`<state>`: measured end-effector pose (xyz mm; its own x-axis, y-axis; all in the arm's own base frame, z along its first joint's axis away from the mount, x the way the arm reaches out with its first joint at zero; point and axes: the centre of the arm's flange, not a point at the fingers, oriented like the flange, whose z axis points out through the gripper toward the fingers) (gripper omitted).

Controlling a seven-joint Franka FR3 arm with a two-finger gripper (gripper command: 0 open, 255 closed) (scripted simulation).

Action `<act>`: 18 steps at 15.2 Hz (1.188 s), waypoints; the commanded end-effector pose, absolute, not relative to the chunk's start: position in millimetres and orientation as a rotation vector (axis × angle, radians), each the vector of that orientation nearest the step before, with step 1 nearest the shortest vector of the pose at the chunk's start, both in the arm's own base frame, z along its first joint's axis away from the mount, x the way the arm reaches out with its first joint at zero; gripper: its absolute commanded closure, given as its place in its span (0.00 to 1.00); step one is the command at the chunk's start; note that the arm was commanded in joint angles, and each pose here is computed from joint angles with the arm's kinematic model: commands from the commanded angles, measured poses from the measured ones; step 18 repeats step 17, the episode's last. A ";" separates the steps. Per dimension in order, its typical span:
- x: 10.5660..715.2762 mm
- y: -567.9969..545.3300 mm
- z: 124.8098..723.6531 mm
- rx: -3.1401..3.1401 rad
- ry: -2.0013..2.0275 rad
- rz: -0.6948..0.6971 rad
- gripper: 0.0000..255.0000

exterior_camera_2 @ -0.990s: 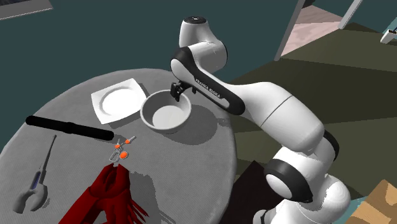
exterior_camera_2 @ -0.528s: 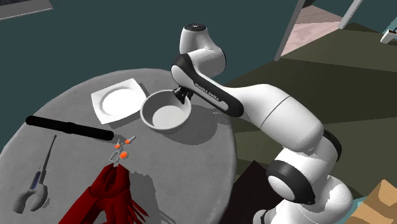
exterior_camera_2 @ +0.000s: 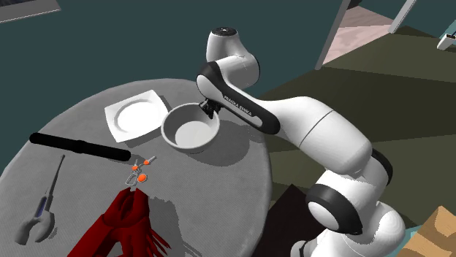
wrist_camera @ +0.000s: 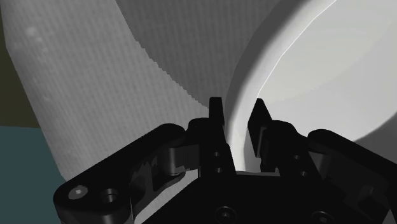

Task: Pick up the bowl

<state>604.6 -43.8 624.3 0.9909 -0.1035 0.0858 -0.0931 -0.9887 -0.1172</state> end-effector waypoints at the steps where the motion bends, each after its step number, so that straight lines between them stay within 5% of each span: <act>1: 604.7 -43.8 629.1 -3.022 0.151 -0.136 1.00; 18: 604.7 -43.8 703.8 -3.022 0.151 -0.136 1.00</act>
